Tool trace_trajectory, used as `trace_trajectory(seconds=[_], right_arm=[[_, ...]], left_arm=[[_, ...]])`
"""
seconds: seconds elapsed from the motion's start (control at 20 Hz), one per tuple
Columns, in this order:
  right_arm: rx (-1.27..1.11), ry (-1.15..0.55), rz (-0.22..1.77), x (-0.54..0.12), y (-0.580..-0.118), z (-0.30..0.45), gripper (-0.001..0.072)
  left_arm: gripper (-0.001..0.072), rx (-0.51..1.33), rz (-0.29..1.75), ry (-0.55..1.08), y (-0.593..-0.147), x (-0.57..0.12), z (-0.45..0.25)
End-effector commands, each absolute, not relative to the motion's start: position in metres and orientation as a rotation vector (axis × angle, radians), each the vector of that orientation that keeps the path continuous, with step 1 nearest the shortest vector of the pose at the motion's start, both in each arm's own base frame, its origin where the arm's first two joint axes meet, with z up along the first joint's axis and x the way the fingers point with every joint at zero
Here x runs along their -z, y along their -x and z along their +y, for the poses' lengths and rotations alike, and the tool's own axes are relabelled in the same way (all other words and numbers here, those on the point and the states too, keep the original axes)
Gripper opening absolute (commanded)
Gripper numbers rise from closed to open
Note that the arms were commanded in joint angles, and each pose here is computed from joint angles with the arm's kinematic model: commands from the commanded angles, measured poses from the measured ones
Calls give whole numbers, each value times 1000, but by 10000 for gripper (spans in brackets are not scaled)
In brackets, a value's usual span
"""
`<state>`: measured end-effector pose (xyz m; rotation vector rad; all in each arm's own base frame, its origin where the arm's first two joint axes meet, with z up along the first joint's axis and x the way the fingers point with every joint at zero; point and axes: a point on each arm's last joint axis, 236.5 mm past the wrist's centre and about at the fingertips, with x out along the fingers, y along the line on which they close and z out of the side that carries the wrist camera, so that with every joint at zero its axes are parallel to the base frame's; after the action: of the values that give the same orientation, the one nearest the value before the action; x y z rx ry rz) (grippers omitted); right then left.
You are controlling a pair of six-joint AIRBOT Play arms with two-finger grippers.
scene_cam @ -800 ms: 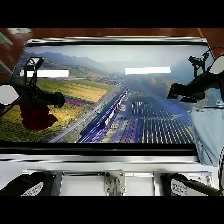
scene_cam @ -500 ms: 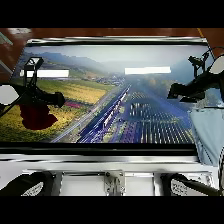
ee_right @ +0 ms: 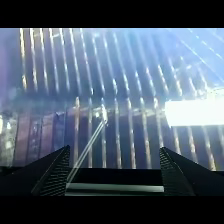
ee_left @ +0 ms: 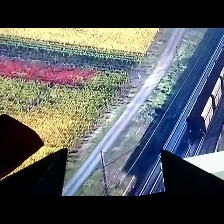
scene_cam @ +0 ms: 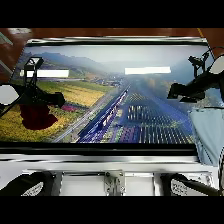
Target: Fold the shirts.
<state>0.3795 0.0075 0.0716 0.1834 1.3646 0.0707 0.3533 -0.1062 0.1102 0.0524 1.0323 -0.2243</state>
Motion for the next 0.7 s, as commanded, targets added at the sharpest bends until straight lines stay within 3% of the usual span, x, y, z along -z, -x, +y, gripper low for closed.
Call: trace_trajectory(seconds=[0.0,0.45,0.5,0.6,0.65], right_arm=[[-67,-185,1321,-74,-390,7,674],[-84,-174,1305,-75,-393,8,674],[-92,-161,1293,-75,-396,8,673],[-100,-149,1273,-76,-400,8,673],[-109,-158,1275,-76,-400,11,673]], left_arm=[[672,231,959,-40,-367,-120,-110],[671,318,646,136,-415,-178,-147],[671,323,607,94,-420,-183,-145],[671,223,634,25,-431,-169,-115],[672,94,755,54,-430,-141,-81]])
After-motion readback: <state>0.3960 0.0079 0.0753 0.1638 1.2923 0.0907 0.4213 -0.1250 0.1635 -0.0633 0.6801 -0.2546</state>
